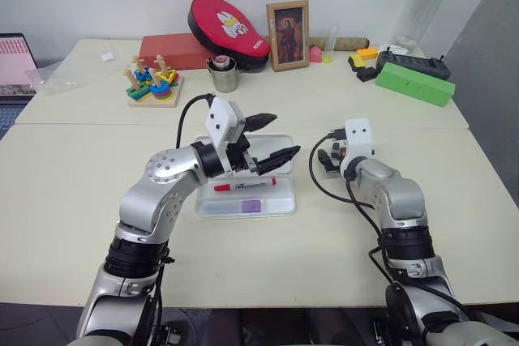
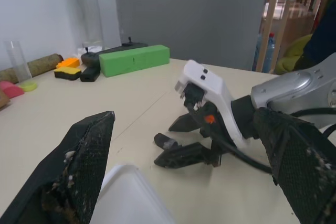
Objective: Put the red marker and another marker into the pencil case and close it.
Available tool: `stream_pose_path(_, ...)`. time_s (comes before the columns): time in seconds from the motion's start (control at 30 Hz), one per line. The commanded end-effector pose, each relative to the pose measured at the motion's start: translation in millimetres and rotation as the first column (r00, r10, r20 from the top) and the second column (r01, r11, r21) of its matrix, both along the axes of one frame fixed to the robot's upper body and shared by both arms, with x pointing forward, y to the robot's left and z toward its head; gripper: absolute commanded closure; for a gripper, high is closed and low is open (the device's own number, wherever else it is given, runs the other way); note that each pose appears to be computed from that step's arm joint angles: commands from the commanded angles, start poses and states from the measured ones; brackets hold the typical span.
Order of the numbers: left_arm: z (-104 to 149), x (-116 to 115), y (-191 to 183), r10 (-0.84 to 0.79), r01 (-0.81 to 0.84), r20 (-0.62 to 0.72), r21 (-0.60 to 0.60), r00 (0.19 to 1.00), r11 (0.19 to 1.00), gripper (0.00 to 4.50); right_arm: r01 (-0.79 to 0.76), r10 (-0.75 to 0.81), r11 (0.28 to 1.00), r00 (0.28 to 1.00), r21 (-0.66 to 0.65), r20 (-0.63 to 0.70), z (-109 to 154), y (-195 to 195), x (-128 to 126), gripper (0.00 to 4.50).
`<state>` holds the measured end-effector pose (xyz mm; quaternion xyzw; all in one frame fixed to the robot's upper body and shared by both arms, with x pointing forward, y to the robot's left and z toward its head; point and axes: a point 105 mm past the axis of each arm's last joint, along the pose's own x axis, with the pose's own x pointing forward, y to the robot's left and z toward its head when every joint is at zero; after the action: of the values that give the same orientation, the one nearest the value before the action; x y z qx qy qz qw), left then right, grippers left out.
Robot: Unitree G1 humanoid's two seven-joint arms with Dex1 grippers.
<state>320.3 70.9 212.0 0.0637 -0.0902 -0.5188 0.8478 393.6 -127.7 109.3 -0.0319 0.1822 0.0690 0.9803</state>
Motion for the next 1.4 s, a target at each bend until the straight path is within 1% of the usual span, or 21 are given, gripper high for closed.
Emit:
stream_pose_path(0.03,12,-2,-3,-0.022,0.023,0.057,-0.008,0.998,1.0,0.0,0.037,-0.037,0.999,0.998,-0.001,0.046,12,-5,4,1.47)
stream_pose_path(0.1,12,-2,-4,-0.027,0.027,0.058,-0.005,0.998,1.0,0.0,0.04,-0.04,0.999,0.998,0.002,0.053,15,-5,5,1.96)
stream_pose_path(0.13,12,-2,-4,-0.028,0.028,0.059,-0.005,0.998,1.0,0.0,0.041,-0.041,0.999,0.998,0.001,0.057,16,-5,5,2.13)
stream_pose_path(0.37,15,1,-5,-0.015,0.016,0.072,-0.015,0.997,1.0,0.0,0.058,-0.059,0.998,0.996,0.009,0.071,20,-9,6,4.01)
stream_pose_path(0.4,15,1,-5,-0.015,0.016,0.073,-0.014,0.997,1.0,0.0,0.059,-0.063,0.998,0.994,0.037,0.087,24,-9,7,4.14)
stream_pose_path(0.5,14,-1,-2,-0.016,0.015,0.08,0.011,0.997,1.0,0.0,-0.002,-0.014,0.997,0.977,0.073,0.212,49,0,10,4.19)
stream_pose_path(0.57,14,-4,7,-0.009,0.007,0.077,0.02,0.997,1.0,0.0,-0.088,0.062,0.994,0.947,0.068,0.314,70,9,9,4.19)
stream_pose_path(0.6,11,-8,18,-0.001,-0.001,0.062,0.036,0.998,0.999,0.0,-0.22,0.175,0.972,0.909,0.078,0.378,87,22,3,4.19)
stream_pose_path(0.63,8,-11,27,0.006,-0.009,0.05,0.054,0.999,0.999,0.0,-0.342,0.28,0.936,0.864,0.079,0.418,98,34,-5,4.19)
stream_pose_path(0.67,6,-14,32,0.01,-0.013,0.041,0.066,0.999,0.998,0.0,-0.419,0.346,0.905,0.829,0.077,0.439,104,41,-11,4.19)
stream_pose_path(0.7,3,-17,39,0.018,-0.021,0.029,0.089,0.999,0.996,0.0,-0.525,0.444,0.849,0.775,0.067,0.449,109,51,-22,4.19)
stream_pose_path(0.73,0,-19,44,0.026,-0.028,0.022,0.109,0.999,0.994,0.0,-0.596,0.517,0.801,0.73,0.048,0.447,110,57,-30,4.19)
stream_pose_path(0.8,-14,-28,61,0.044,-0.042,-0.003,0.191,0.999,0.981,0.0,-0.768,0.708,0.64,0.587,-0.006,0.392,104,72,-57,4.19)
stream_pose_path(0.87,-20,-35,70,0.05,-0.044,-0.019,0.231,0.999,0.972,0.0,-0.847,0.802,0.532,0.494,-0.025,0.335,96,78,-72,4.19)
stream_pose_path(0.9,-24,-41,76,0.05,-0.039,-0.034,0.251,0.998,0.967,0.0,-0.889,0.868,0.456,0.432,-0.047,0.246,80,85,-81,4.19)
stream_pose_path(0.97,-30,-50,82,0.047,-0.029,-0.055,0.28,0.997,0.96,0.0,-0.935,0.933,0.349,0.341,-0.062,0.113,54,93,-95,4.19)
stream_pose_path(1.0,-31,-54,83,0.042,-0.022,-0.062,0.287,0.997,0.958,0.0,-0.947,0.948,0.316,0.311,-0.058,0.071,46,95,-99,4.19)
stream_pose_path(1.07,-30,-58,81,0.035,-0.015,-0.063,0.289,0.997,0.957,0.0,-0.957,0.96,0.279,0.28,-0.076,-0.003,29,99,-102,4.19)
stream_pose_path(1.17,-28,-62,76,0.028,-0.01,-0.059,0.282,0.998,0.959,0.0,-0.957,0.958,0.271,0.279,-0.107,-0.068,13,102,-98,4.19)
stream_pose_path(1.4,-27,-64,73,0.032,-0.014,-0.063,0.271,0.998,0.963,0.0,-0.957,0.957,0.262,0.274,-0.126,-0.095,8,102,-94,4.19)
